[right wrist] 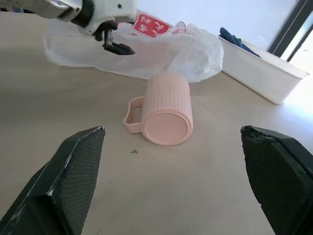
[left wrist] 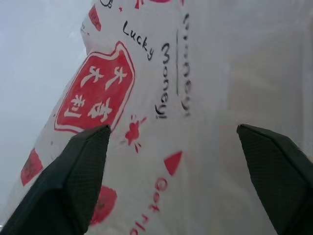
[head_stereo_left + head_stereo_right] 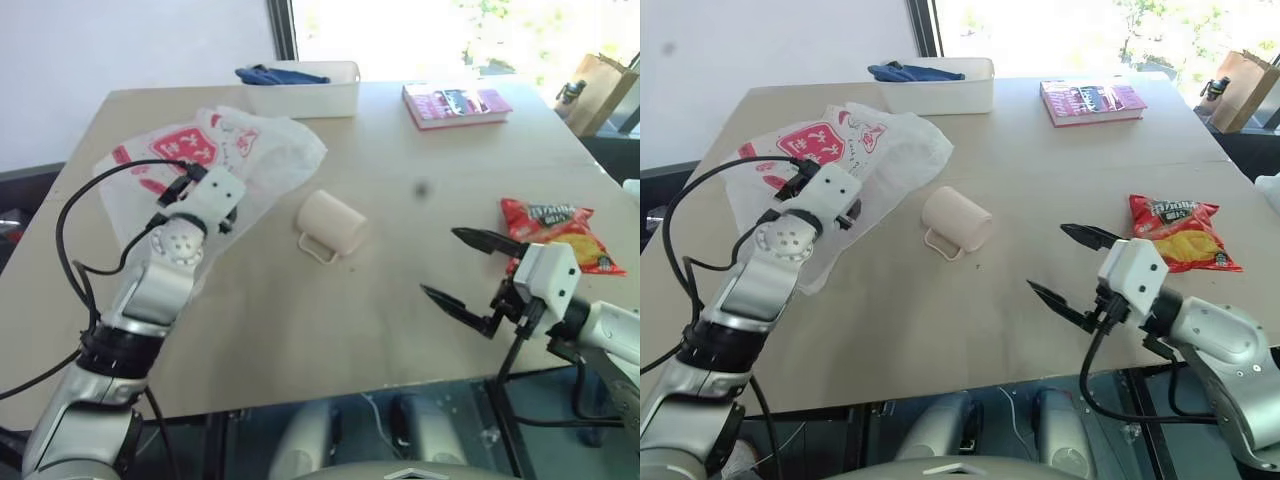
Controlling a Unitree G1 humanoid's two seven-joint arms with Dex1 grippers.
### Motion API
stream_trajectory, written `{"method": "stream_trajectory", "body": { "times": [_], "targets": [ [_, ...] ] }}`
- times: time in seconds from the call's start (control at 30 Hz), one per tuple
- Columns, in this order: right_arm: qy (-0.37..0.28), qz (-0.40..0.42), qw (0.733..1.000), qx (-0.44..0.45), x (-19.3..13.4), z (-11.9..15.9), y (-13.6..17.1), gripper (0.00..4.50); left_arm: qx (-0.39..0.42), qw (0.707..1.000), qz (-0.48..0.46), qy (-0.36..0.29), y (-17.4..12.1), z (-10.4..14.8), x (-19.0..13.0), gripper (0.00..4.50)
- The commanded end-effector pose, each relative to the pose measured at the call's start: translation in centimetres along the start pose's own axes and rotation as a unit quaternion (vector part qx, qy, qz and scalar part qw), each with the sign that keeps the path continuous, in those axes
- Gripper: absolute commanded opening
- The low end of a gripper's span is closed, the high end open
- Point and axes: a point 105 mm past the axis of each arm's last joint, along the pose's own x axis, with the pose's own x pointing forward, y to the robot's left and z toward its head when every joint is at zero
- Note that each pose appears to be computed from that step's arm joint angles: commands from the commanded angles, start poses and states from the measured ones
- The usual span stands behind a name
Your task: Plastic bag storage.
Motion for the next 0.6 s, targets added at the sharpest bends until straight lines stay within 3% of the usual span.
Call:
{"method": "stream_trajectory", "body": {
  "times": [0.03, 0.17, 0.2, 0.3, 0.4, 0.53, 0.6],
  "targets": [
    [0.008, -0.012, 1.0, -0.009, 0.9, 0.0, -0.3, 4.5, -0.006, 0.999, 0.029, -0.033, 2.1, 1.4, 0.2, 2.16],
    [0.052, -0.024, 0.998, 0.002, 3.5, -1.8, -1.3, 4.5, -0.073, 0.996, 0.03, -0.049, 3.3, 2.8, 0.1, 0.24],
    [0.059, -0.025, 0.998, 0.0, 4.4, -2.1, -1.5, 4.5, -0.084, 0.995, 0.027, -0.051, 3.5, 3.2, 0.0, 0.05],
    [0.08, -0.009, 0.997, 0.01, 6.9, -2.7, -1.5, 4.5, -0.121, 0.991, 0.024, -0.045, 4.4, 3.9, -0.2, 0.05],
    [0.059, 0.033, 0.998, 0.018, 9.7, -1.3, -0.6, 4.5, -0.144, 0.988, 0.033, -0.041, 5.7, 4.7, -0.5, 0.05],
    [0.034, 0.212, 0.977, 0.0, 10.6, 0.5, 2.5, 4.5, -0.146, 0.988, 0.039, -0.041, 6.1, 5.4, -0.9, 0.05],
    [0.044, 0.249, 0.968, 0.002, 10.7, 0.3, 2.8, 4.5, -0.146, 0.988, 0.039, -0.039, 6.0, 5.4, -1.0, 0.05]
  ]
}}
